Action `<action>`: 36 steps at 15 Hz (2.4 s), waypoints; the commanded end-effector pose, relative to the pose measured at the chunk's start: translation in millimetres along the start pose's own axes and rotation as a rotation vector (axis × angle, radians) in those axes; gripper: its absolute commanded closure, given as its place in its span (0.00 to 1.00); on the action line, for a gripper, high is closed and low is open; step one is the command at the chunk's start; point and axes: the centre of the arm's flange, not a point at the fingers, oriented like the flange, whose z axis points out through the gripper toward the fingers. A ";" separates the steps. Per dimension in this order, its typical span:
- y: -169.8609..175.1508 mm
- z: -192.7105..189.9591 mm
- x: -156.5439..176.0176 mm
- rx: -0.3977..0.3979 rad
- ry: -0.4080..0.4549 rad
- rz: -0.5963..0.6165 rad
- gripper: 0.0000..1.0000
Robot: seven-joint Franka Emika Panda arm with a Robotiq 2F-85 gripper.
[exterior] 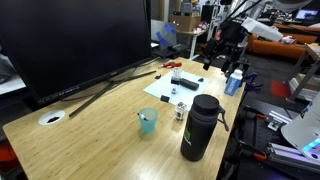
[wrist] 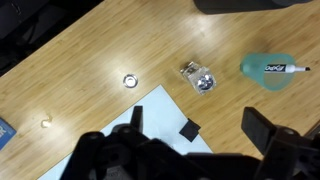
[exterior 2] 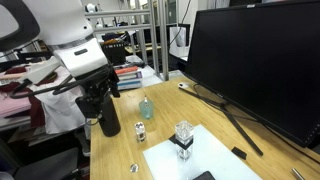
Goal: Put the silver lid on the clear bottle
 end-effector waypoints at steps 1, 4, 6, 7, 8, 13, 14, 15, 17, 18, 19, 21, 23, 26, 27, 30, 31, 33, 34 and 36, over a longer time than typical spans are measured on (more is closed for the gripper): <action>-0.5 -0.6 0.3 0.001 0.001 0.003 0.00; 0.8 6.5 10.7 0.016 0.012 0.069 0.00; 8.6 23.7 26.3 0.017 0.012 0.132 0.00; 13.0 36.0 33.3 0.018 -0.010 0.143 0.00; 19.2 51.5 39.6 0.017 -0.045 0.169 0.00; 53.4 126.3 58.1 -0.060 -0.147 0.321 0.00; 59.7 139.7 63.1 -0.064 -0.143 0.330 0.00; 63.6 150.0 67.8 -0.062 -0.136 0.339 0.00; 69.2 140.3 57.2 -0.087 -0.138 0.339 0.00; 70.1 147.7 61.1 -0.090 -0.141 0.343 0.00; 69.1 151.9 64.0 -0.092 -0.144 0.346 0.00; 66.5 152.5 66.3 -0.090 -0.143 0.345 0.00; 66.6 156.0 69.0 -0.112 -0.144 0.359 0.00; 70.6 182.1 73.5 -0.149 -0.194 0.387 0.00; 71.9 190.5 73.7 -0.151 -0.206 0.386 0.00; 73.3 208.1 76.1 -0.166 -0.234 0.392 0.00; 73.2 212.3 77.4 -0.172 -0.237 0.393 0.00; 72.6 220.1 81.0 -0.174 -0.248 0.393 0.00; 71.9 223.2 81.7 -0.177 -0.255 0.395 0.00; 69.9 226.0 80.5 -0.190 -0.262 0.392 0.01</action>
